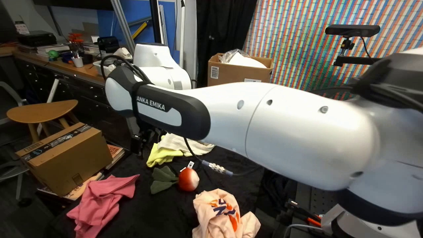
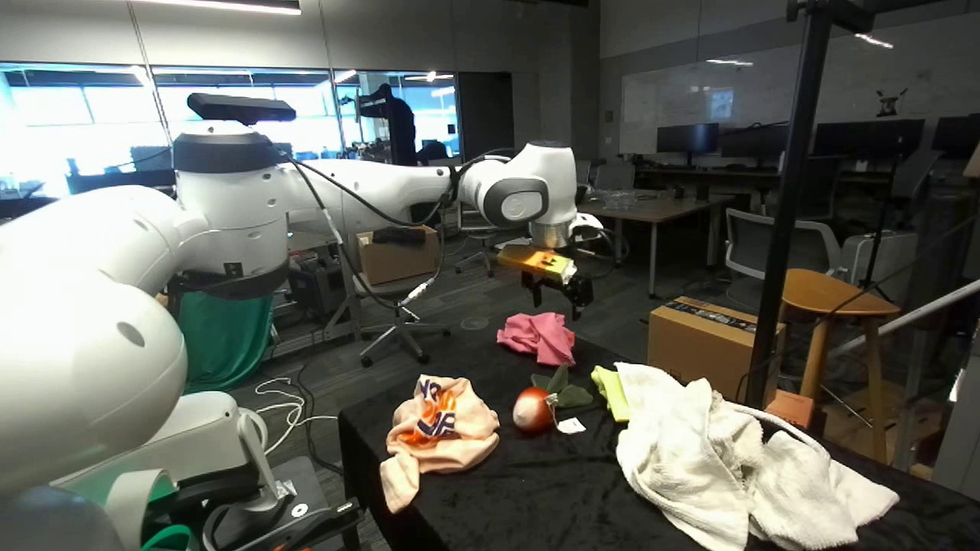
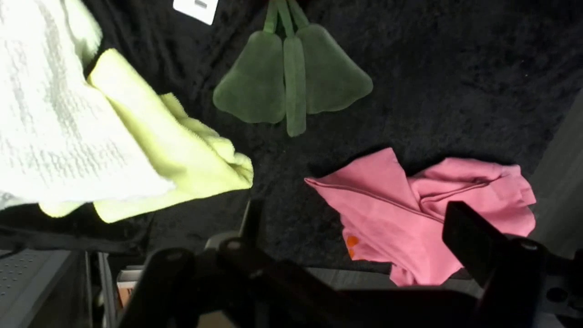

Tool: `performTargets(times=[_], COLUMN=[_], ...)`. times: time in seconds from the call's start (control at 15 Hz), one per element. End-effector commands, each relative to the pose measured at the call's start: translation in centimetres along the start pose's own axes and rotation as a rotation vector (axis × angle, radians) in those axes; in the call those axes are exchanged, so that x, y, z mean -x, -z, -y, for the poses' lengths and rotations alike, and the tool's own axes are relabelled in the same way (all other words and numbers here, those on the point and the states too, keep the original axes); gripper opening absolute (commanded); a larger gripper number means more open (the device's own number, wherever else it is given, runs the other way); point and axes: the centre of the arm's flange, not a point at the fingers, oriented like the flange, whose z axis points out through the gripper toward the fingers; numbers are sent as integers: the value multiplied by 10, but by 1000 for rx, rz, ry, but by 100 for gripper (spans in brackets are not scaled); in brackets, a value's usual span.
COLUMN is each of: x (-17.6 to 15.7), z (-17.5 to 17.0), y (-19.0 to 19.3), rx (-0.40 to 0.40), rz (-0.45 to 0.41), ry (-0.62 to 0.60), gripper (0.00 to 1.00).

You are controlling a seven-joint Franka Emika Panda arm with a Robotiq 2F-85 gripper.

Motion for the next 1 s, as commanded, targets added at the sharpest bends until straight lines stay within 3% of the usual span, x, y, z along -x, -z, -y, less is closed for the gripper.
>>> performTargets(times=[0.0,0.47,0.93], x=[-55,-81,-104], z=[-5,24,61], y=[0,-17,-86], rx=[-40,-80,26], rz=[50,49,-6], ry=[164,330,273], gripper=[100,100,100])
